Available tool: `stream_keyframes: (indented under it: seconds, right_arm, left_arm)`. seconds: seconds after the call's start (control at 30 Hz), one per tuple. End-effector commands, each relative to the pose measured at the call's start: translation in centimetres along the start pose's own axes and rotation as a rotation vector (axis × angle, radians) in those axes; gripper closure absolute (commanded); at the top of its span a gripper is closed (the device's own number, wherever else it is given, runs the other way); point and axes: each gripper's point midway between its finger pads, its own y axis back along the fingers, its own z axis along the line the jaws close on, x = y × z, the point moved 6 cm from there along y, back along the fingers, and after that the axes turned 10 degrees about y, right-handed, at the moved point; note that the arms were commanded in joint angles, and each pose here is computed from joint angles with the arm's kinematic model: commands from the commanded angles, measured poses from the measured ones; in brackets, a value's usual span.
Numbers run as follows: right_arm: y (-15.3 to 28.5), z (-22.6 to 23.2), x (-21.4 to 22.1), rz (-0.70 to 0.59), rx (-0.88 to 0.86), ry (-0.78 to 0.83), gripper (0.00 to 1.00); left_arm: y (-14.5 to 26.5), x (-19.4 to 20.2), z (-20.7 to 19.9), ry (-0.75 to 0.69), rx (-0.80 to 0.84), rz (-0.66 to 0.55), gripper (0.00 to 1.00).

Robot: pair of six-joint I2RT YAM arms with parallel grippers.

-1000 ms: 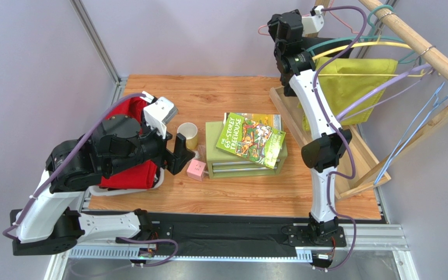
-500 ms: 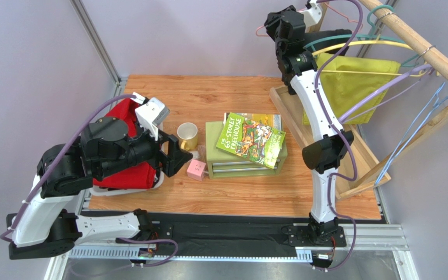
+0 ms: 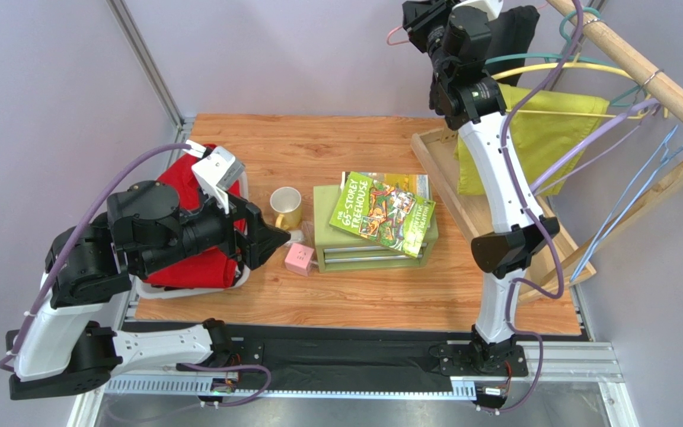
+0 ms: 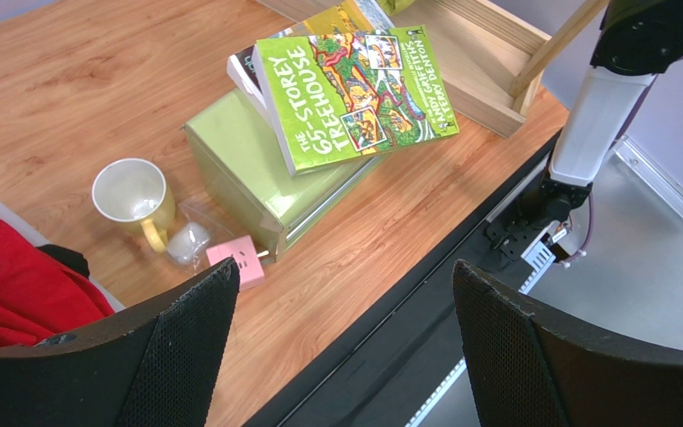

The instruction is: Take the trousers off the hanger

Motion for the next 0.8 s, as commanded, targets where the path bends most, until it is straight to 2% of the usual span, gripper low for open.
stream_keyframes:
  seconds: [0.0, 0.43, 0.6, 0.77]
  right_arm:
    - [5.4, 4.9, -5.8, -0.088, -0.145, -0.027, 1.00]
    - [12.0, 8.0, -6.4, 0.141, -0.265, -0.207, 1.00]
    - [13.2, 9.8, -6.2, 0.225, -0.403, -0.238, 1.00]
    - [14.2, 11.8, -6.1, 0.298, -0.575, -0.260, 1.00]
  left_arm:
    - [0.2, -0.8, -0.6, 0.023, 0.037, -0.043, 0.07]
    - [1.7, -2.9, -0.4, -0.022, 0.030, -0.134, 0.07]
    - [1.9, -3.5, -0.5, -0.009, 0.024, -0.163, 0.07]
    - [2.4, -4.8, -0.1, 0.047, -0.030, -0.241, 0.07]
